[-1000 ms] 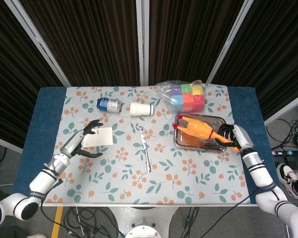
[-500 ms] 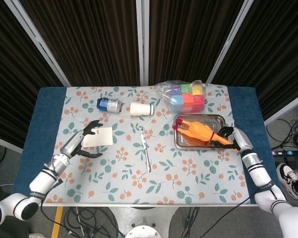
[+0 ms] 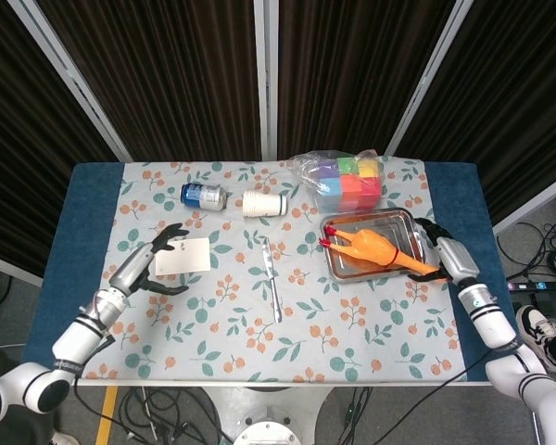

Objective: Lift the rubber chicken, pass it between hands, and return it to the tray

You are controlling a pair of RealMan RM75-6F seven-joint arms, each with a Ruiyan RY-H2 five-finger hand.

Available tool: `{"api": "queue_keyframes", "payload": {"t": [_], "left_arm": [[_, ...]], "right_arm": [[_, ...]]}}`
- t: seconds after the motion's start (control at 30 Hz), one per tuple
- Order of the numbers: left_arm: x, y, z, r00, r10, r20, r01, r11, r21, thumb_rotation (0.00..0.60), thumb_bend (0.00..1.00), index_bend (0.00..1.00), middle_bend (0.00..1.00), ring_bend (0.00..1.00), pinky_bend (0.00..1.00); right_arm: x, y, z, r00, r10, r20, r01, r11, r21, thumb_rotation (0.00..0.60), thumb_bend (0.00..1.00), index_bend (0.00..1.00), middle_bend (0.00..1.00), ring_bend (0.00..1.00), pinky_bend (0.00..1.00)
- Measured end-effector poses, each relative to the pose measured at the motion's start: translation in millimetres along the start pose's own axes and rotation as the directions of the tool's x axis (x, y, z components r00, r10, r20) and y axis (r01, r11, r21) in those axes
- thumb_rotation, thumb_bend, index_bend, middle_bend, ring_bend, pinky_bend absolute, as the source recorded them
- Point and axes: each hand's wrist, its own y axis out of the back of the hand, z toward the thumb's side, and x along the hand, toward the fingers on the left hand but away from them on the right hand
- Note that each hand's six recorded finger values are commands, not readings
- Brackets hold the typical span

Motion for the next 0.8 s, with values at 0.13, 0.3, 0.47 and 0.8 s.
{"api": "queue_keyframes", "payload": {"t": [0.13,0.3,0.47,0.8], "left_arm": [[-4,8,-5,1.000,0.021,-0.012,-0.021,0.999,0.047,0.600,0.15,0.18,0.11,0.09,0.20],[-17,27,-18,0.996,0.079,-0.044,-0.071,0.984,0.165,0.600,0.15,0.18,0.11,0.09,0.20],[-40,50,-34,0.980,0.187,-0.072,-0.152,0.928,0.341,0.600,0.16,0.19,0.11,0.09,0.20],[-124,82,-67,0.878,0.467,-0.104,-0.320,0.734,0.600,0.600,0.15,0.19,0.11,0.09,0.20]], "right_arm": [[10,17,11,0.998,-0.047,-0.052,0.052,0.993,0.108,0.600,0.06,0.01,0.18,0.05,0.13],[34,37,27,0.988,-0.109,-0.108,0.130,0.970,0.205,0.600,0.30,0.18,0.36,0.23,0.29],[79,57,43,0.979,-0.162,-0.124,0.185,0.960,0.208,0.600,0.31,0.20,0.32,0.21,0.29],[191,78,30,0.961,-0.275,-0.036,0.274,0.922,0.274,0.600,0.31,0.06,0.21,0.08,0.19]]}}
